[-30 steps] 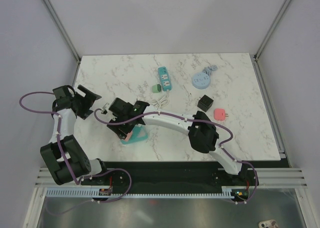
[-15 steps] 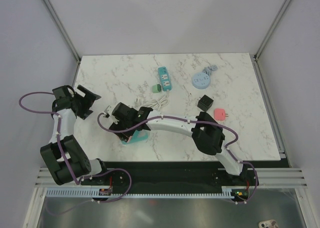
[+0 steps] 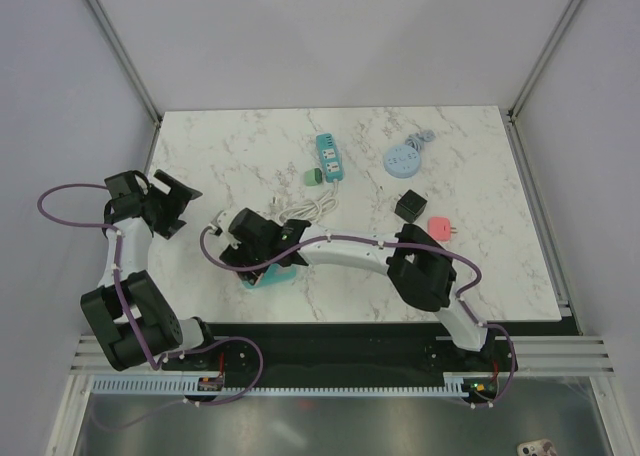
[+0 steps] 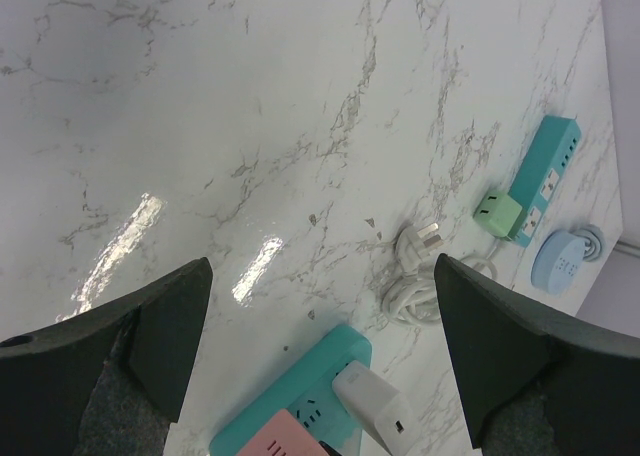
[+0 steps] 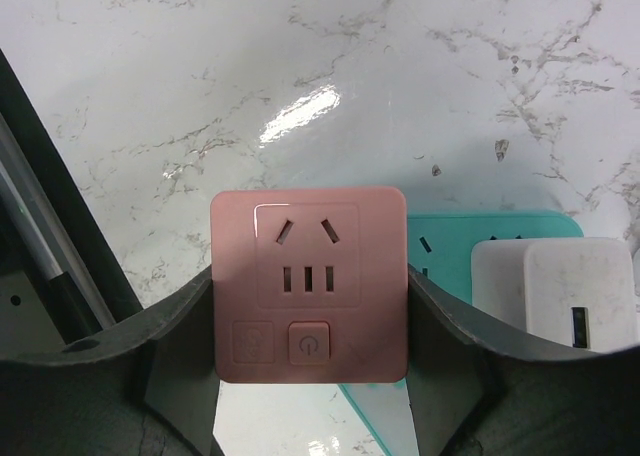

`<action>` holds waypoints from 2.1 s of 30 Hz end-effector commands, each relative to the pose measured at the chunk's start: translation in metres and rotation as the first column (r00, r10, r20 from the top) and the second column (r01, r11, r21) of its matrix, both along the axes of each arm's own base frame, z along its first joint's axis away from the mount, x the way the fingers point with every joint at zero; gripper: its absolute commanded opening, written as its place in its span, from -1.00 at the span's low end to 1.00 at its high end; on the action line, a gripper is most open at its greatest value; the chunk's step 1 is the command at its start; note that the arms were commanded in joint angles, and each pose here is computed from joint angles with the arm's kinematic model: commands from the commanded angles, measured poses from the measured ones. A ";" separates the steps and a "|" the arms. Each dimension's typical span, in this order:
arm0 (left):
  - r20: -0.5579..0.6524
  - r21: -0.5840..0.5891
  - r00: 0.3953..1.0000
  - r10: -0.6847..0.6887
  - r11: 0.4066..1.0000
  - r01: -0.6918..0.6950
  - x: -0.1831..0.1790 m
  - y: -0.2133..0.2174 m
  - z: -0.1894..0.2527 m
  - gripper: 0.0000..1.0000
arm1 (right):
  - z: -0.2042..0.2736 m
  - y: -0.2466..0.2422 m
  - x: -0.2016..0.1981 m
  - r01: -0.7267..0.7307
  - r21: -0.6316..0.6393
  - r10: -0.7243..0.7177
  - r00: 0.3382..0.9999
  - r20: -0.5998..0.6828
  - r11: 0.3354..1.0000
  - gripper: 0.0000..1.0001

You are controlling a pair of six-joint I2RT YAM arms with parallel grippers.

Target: Insert the plug

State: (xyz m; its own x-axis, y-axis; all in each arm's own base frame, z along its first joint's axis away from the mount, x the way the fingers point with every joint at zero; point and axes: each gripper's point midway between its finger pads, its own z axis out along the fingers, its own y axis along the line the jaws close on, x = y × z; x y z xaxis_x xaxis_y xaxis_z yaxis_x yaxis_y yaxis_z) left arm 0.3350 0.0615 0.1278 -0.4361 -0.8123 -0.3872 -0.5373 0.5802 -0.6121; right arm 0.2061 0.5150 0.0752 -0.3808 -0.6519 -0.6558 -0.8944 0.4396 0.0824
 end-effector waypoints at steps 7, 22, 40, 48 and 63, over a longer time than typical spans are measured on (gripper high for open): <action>0.029 0.020 0.999 0.032 0.999 -0.032 0.001 0.006 0.009 0.98 | -0.119 -0.084 -0.025 0.033 -0.380 -0.057 0.997 -0.052 0.925 -1.00; 0.033 0.027 0.999 0.035 0.999 -0.036 0.000 0.007 0.010 0.98 | -0.149 -0.099 -0.038 0.013 -0.438 -0.048 0.996 -0.069 0.899 -1.00; 0.065 0.031 0.998 0.022 0.999 -0.024 0.002 0.005 0.021 0.98 | -0.118 -0.069 -0.022 0.065 -0.340 -0.079 0.996 -0.028 0.938 -0.79; 0.105 -0.012 0.994 -0.022 1.000 0.024 0.008 -0.005 0.031 0.97 | -0.038 -0.022 -0.001 0.096 -0.156 -0.090 0.995 0.045 0.983 -0.03; 0.239 -0.016 0.953 -0.189 0.980 0.198 0.014 -0.040 0.058 0.97 | 0.086 -0.005 0.017 0.125 0.044 -0.131 0.979 0.153 0.991 0.82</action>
